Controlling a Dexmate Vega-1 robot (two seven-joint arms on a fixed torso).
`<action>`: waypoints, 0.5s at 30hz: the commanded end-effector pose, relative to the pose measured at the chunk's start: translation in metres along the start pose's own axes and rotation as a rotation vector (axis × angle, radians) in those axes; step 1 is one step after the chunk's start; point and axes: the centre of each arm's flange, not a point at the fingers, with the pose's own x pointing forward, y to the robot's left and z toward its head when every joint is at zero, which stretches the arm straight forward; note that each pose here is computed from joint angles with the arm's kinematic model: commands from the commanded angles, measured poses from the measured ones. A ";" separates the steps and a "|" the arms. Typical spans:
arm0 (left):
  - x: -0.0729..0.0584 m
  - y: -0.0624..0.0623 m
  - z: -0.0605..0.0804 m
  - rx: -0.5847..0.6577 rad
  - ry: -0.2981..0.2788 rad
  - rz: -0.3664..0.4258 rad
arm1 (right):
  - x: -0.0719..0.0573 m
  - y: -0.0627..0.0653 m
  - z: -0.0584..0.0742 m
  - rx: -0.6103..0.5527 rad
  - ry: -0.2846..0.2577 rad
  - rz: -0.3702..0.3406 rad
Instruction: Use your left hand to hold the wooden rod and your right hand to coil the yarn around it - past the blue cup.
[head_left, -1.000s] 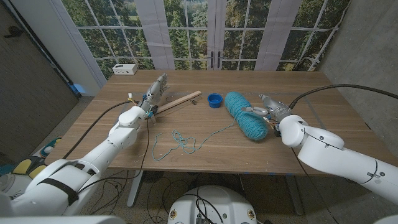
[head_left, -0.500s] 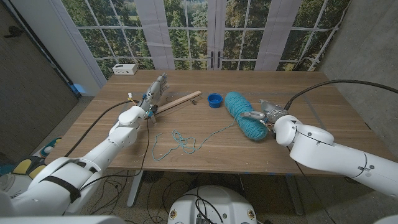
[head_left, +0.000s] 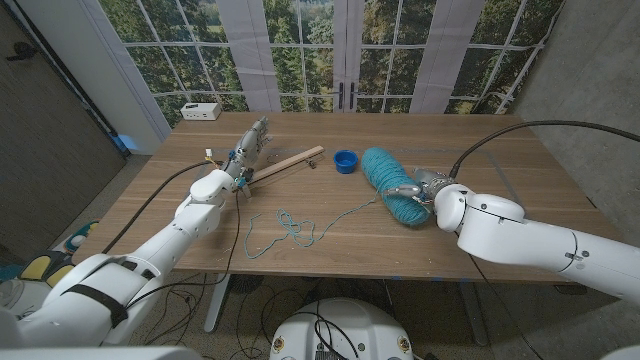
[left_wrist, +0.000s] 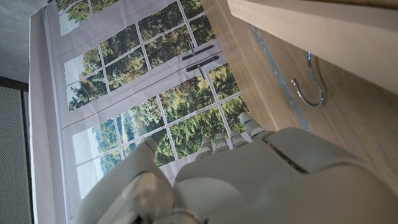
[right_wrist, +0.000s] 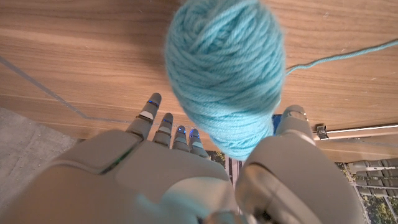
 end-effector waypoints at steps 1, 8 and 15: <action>-0.006 0.000 0.001 0.002 0.002 0.008 | 0.010 0.005 0.003 -0.065 0.068 0.073; -0.011 0.002 0.001 0.002 0.006 0.013 | 0.019 0.007 0.005 -0.127 0.202 0.097; -0.012 0.004 0.002 0.008 0.005 0.014 | 0.024 0.007 0.004 -0.149 0.239 0.109</action>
